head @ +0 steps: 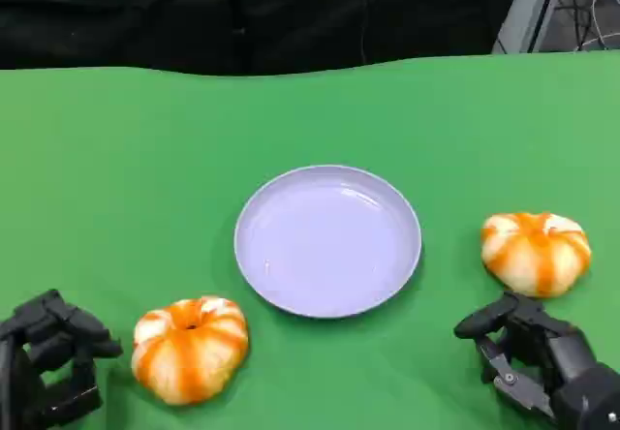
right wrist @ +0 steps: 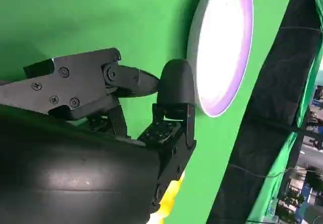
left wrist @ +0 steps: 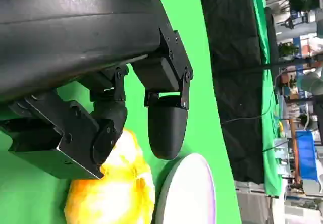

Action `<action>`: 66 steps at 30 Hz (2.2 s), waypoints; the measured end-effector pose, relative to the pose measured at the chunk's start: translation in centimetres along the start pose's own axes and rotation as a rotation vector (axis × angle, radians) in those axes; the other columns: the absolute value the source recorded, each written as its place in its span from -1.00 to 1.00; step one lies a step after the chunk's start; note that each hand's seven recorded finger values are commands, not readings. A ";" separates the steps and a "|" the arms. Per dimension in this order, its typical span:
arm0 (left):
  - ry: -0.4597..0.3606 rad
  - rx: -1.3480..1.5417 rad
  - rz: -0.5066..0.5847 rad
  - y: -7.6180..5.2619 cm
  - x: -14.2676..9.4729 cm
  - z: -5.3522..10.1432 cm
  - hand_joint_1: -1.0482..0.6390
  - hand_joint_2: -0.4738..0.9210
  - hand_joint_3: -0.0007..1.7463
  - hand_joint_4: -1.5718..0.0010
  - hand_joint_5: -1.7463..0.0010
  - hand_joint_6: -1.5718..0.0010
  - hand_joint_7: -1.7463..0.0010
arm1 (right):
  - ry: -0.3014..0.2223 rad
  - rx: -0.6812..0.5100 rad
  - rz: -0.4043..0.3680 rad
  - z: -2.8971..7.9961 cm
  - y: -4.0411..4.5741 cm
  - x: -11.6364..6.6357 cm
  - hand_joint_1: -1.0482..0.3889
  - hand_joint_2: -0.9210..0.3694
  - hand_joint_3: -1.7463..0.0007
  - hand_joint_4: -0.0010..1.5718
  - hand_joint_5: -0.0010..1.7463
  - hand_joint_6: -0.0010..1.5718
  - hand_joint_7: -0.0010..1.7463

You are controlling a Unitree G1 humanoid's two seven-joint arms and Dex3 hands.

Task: Grasp the bread from the table and place it into the plate.

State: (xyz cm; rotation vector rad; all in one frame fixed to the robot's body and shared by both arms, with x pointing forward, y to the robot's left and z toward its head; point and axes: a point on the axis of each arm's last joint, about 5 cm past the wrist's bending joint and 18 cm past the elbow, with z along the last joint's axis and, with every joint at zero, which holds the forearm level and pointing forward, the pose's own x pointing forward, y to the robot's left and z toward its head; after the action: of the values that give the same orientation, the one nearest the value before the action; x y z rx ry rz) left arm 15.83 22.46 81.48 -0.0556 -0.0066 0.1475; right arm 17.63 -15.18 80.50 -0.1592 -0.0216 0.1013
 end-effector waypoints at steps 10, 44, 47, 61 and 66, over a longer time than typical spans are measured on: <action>-0.004 0.004 -0.003 0.0 0.1 0.0 0.35 0.41 0.41 -0.23 -0.79 -0.22 -0.48 | 0.000 -0.001 0.001 0.0 0.00 0.0 0.02 -1.00 0.51 -0.11 1.00 -0.08 0.46; -0.118 -0.102 -0.162 0.4 -0.6 -0.5 -0.42 1.00 -0.88 0.09 0.99 0.22 1.00 | 0.001 0.002 0.007 0.0 -0.04 0.1 0.03 -1.00 0.51 -0.13 1.00 -0.09 0.45; -0.120 -0.091 -0.187 0.5 -0.7 -0.6 -0.45 1.00 -0.86 0.11 1.00 0.25 1.00 | 0.002 0.002 0.007 0.0 -0.04 0.1 0.03 -1.00 0.51 -0.12 1.00 -0.09 0.45; -0.170 0.102 -0.261 0.9 -0.6 -0.3 -0.67 1.00 -0.76 0.33 1.00 0.37 1.00 | 0.002 0.000 0.008 0.0 -0.01 0.2 0.02 -1.00 0.51 -0.11 1.00 -0.09 0.46; -0.215 0.370 -0.376 0.1 -0.4 1.2 -0.67 1.00 -0.77 0.36 1.00 0.39 1.00 | 0.002 -0.001 0.008 0.0 -0.01 0.3 0.02 -1.00 0.50 -0.13 1.00 -0.09 0.46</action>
State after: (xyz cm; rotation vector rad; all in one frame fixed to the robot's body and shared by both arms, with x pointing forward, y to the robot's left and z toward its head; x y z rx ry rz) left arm 15.44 22.61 82.66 0.3298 -0.2031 -0.2235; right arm 17.95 -15.15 80.50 -0.1601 -0.0191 0.1089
